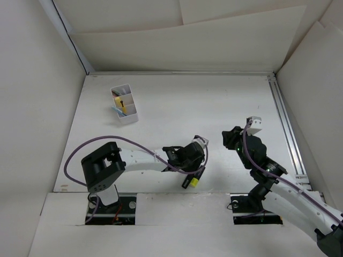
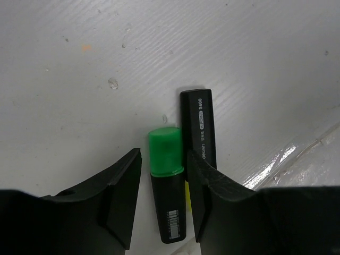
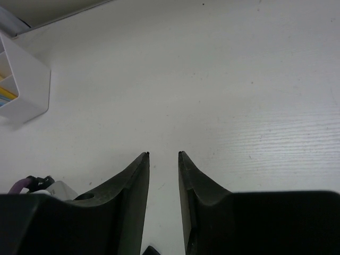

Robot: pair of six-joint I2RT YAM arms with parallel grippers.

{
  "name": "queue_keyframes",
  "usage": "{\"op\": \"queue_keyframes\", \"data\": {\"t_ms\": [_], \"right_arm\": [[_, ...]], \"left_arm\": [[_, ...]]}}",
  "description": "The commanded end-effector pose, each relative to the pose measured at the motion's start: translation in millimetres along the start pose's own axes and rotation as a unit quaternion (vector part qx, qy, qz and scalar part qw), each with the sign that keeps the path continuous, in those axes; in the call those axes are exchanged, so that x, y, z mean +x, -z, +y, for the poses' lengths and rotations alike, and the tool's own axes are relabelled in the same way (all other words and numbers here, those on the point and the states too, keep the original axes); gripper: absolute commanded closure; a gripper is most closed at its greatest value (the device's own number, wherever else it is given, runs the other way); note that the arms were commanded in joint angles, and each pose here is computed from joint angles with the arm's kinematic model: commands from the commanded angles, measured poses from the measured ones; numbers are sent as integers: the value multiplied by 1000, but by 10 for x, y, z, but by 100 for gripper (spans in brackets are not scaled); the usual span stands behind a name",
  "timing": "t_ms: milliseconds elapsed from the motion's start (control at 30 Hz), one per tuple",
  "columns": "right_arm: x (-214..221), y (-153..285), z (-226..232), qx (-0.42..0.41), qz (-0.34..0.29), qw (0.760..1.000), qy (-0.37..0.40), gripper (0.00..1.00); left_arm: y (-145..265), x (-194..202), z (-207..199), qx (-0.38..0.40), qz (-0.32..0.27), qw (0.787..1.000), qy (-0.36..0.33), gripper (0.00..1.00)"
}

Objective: Sort the stationery into containers
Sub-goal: Pick up the pen from the center of the board.

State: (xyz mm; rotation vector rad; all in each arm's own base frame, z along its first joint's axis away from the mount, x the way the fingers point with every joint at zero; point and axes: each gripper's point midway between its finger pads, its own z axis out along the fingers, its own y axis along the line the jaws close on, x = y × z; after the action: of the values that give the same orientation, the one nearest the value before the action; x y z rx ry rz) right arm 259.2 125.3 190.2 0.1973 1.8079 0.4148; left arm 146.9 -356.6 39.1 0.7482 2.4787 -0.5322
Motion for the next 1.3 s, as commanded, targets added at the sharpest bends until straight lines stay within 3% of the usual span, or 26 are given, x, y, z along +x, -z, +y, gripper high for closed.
{"op": "queue_keyframes", "data": {"t_ms": [0,333,533,600,700,1267], "right_arm": [[-238,20,85,-5,-26,999,-18,66],[-166,-33,145,-18,-6,1000,-9,61],[-99,-87,137,-12,4,1000,-3,61],[-144,-70,124,-9,-5,1000,-6,61],[-178,-36,101,-9,-15,1000,-11,61],[-187,-16,137,-20,-14,1000,-13,61]], "left_arm": [[77,-55,-18,-1,-12,1000,22,64],[394,158,-69,-4,-10,1000,24,66],[635,222,-502,66,-13,998,9,70],[607,156,-673,83,-20,996,4,69],[467,194,-716,48,-12,999,-20,69],[235,279,-554,-9,-14,1000,-15,55]]}}
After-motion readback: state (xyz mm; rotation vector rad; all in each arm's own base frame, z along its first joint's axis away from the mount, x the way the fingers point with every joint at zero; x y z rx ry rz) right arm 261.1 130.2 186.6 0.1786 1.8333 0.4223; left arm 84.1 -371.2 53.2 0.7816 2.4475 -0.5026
